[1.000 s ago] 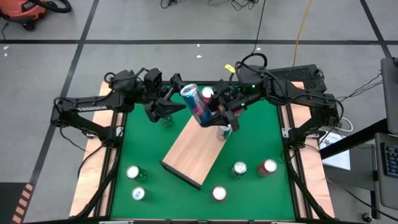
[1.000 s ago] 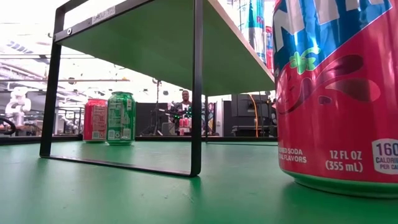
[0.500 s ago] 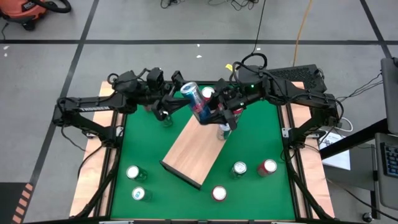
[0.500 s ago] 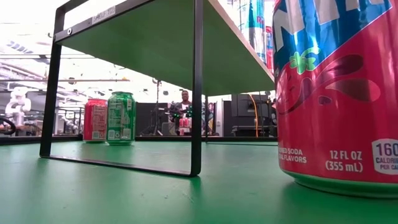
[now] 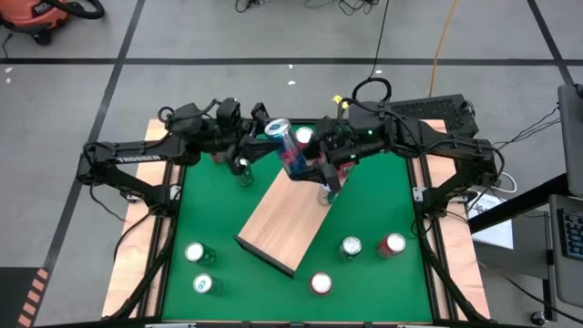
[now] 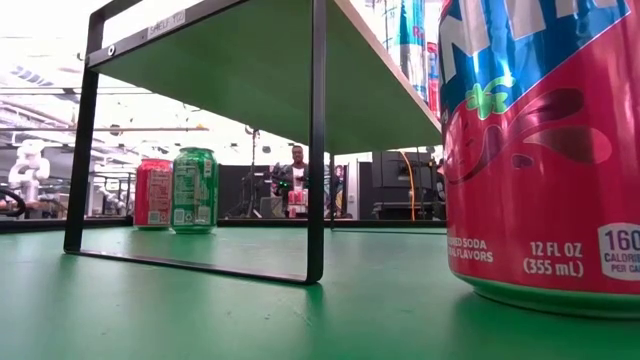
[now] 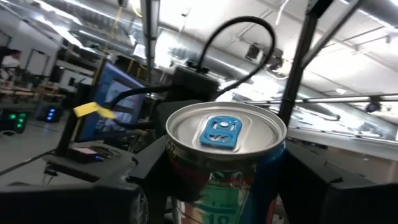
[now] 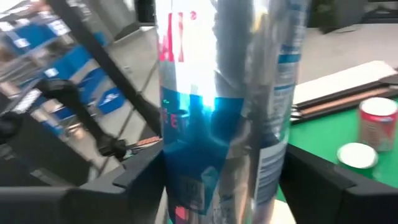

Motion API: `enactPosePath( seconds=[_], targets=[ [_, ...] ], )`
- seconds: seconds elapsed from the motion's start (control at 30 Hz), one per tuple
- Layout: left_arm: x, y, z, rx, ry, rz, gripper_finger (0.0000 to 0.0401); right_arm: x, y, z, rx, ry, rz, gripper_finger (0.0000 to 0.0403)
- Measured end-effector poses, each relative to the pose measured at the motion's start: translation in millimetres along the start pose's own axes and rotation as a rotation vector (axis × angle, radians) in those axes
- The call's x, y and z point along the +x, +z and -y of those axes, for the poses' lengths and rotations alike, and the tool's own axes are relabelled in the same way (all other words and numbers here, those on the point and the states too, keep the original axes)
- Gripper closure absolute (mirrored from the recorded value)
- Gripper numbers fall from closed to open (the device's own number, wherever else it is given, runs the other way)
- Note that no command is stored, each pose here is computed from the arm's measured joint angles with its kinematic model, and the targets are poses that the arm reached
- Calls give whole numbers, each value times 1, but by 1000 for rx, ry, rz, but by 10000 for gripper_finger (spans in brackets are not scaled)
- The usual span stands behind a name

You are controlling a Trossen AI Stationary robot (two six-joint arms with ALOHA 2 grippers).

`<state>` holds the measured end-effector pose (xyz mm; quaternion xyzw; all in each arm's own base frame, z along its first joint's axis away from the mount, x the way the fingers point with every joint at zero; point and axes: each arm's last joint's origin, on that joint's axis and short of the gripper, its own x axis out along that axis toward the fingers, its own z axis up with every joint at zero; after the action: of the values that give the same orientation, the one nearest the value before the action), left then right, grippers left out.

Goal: Sort soda cans
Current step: Put the blue soda can on the shelf and align it with the other blue soda can

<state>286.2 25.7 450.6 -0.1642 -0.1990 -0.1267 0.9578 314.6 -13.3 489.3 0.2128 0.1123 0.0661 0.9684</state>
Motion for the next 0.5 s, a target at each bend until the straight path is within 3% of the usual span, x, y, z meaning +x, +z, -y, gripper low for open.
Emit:
enactPosePath(
  seconds=[0.23,0.5],
  targets=[
    [0,0,-1,4,46,19,173,1,-4,-3,48,-92,7,74],
    [0,-1,-5,15,171,42,173,3,-8,-9,43,-208,48,63]
  ],
)
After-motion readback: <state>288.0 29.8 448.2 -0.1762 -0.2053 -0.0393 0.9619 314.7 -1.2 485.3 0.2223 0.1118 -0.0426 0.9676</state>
